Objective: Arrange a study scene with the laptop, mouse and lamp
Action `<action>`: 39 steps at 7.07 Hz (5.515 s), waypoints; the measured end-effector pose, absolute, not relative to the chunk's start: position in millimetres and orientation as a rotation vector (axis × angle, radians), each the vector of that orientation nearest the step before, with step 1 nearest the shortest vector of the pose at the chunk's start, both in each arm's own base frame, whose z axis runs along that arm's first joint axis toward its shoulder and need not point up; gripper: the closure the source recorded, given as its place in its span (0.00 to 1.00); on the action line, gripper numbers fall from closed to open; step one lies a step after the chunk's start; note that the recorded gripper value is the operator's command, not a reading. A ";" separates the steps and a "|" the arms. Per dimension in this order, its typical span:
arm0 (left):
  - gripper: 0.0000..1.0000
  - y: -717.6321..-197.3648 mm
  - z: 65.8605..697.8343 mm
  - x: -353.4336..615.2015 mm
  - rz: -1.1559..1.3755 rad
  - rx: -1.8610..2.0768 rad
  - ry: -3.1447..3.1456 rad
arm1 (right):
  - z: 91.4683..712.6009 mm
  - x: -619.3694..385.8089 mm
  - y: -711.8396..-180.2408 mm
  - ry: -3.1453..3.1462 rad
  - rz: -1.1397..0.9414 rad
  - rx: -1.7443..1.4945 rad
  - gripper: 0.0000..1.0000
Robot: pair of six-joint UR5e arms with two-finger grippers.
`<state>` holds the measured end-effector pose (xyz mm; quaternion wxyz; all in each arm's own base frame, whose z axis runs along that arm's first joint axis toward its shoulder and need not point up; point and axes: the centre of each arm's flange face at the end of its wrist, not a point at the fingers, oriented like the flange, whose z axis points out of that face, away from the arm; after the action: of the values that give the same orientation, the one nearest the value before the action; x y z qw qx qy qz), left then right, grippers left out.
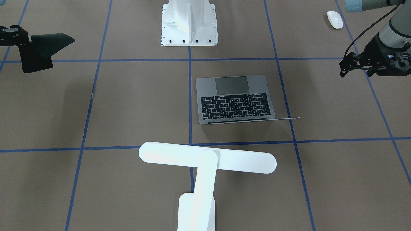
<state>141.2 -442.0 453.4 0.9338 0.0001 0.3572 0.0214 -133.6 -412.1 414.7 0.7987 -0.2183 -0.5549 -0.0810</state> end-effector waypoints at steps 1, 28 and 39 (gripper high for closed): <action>0.00 -428.3 480.7 134.4 0.059 -0.012 0.722 | 380.8 -154.7 -421.3 -1.169 -0.153 -0.494 1.00; 0.00 -397.0 639.6 118.8 0.105 0.005 0.727 | 278.3 -560.3 -510.9 -1.019 0.034 -0.210 1.00; 0.00 -405.4 657.2 122.8 0.097 -0.018 0.714 | 285.9 -537.2 -488.7 -1.066 -0.422 0.067 1.00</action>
<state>122.8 -405.4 657.2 0.9357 -0.0087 0.3495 0.0475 -537.2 -488.7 285.9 0.8396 0.0315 -0.5042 -0.1996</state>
